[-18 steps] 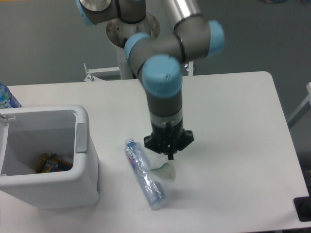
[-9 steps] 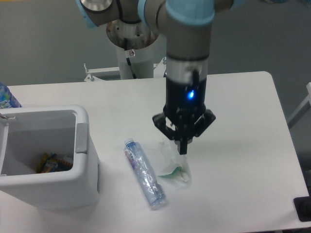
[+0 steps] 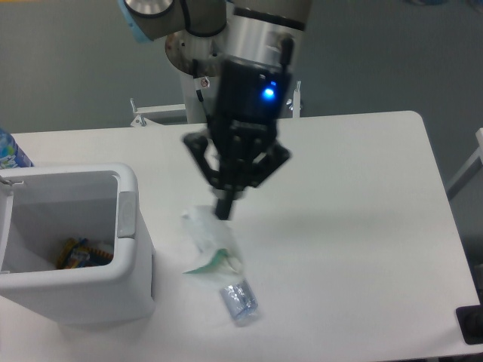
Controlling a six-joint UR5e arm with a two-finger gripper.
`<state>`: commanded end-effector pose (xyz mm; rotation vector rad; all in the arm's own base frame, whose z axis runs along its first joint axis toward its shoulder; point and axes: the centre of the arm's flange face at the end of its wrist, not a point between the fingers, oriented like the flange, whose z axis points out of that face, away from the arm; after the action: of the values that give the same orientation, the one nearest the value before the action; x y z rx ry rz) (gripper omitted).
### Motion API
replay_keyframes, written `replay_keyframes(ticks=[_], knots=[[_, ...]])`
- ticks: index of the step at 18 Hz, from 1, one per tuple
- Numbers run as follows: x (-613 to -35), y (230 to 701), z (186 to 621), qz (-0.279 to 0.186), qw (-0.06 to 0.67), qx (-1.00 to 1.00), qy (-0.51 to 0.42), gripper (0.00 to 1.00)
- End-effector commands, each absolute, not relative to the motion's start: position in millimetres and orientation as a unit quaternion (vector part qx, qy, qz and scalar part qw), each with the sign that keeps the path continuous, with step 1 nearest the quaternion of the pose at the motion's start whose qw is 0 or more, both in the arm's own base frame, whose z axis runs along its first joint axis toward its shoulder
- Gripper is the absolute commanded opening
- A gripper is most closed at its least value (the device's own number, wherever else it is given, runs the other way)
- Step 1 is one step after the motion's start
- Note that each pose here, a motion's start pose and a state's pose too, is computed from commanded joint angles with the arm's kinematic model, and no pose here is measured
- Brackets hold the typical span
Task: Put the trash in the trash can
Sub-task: 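Carry the wrapper over the white bin and open the gripper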
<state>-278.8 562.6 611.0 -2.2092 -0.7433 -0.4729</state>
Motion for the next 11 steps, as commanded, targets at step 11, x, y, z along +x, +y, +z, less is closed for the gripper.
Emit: replay_keyframes(ticks=[11], knots=[[-165.7,599.6,575.4,-0.226,0.327,-0.893,-0.211,0.0]])
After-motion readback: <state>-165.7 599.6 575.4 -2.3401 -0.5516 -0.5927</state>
